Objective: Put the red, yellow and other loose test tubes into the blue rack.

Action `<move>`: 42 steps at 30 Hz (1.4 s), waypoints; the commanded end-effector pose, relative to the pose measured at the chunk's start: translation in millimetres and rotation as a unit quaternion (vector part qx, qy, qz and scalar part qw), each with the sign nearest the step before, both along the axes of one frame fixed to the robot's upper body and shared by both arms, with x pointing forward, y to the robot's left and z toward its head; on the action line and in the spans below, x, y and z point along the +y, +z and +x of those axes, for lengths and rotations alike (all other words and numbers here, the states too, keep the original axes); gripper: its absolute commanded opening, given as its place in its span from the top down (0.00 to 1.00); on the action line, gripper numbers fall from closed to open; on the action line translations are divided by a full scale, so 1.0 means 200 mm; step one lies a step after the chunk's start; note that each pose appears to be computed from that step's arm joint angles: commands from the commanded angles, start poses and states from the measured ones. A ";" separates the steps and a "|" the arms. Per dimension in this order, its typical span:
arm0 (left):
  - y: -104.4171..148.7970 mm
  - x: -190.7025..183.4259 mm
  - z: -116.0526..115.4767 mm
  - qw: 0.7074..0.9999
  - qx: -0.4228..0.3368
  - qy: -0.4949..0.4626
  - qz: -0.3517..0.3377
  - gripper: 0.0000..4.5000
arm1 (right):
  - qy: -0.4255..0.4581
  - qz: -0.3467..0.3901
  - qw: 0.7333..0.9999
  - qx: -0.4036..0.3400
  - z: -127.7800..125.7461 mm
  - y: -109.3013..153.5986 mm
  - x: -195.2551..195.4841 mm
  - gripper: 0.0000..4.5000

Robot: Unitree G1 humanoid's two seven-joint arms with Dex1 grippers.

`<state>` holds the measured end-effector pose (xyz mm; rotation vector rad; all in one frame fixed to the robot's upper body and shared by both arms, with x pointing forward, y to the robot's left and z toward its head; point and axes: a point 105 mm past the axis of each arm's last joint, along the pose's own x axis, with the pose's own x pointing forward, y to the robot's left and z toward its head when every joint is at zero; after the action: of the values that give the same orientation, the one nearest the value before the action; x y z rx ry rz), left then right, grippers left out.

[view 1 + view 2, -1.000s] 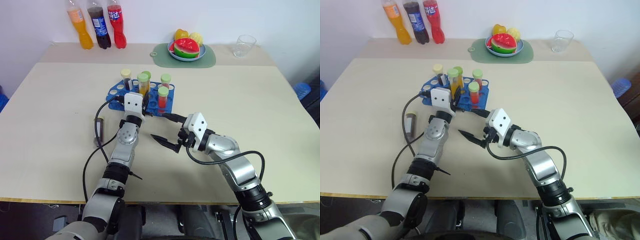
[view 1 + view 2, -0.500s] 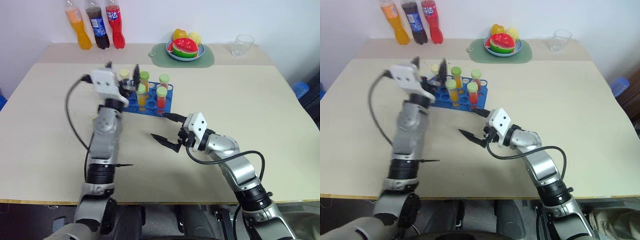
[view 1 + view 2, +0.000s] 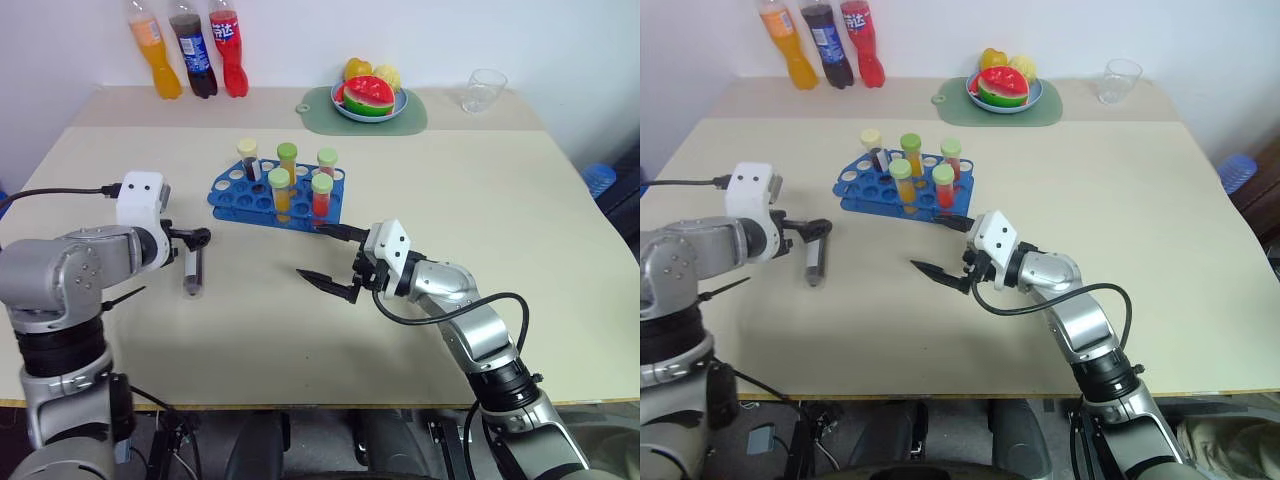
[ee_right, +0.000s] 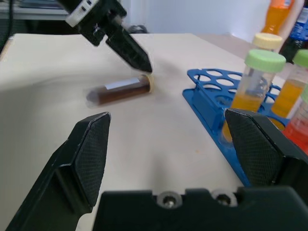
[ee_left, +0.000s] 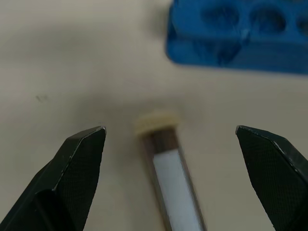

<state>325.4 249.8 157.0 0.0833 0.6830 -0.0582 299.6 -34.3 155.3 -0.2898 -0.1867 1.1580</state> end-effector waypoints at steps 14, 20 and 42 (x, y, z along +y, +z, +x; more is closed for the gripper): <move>-0.15 0.00 0.04 0.991 0.110 0.068 -0.014 0.64 | 0.005 0.010 1.000 -0.007 -0.06 0.03 0.01 0.07; 0.32 0.14 0.17 0.955 -0.214 0.149 0.143 0.82 | 0.005 0.008 1.000 -0.005 -0.06 0.02 0.01 0.07; 0.22 -0.51 0.36 0.818 -0.574 0.008 0.030 0.82 | -0.017 0.009 1.000 -0.012 -0.02 0.02 0.00 0.07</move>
<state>399.0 145.4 185.2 0.1450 -0.4703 0.0239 298.1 -32.6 146.9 -0.2783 -0.1531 1.1368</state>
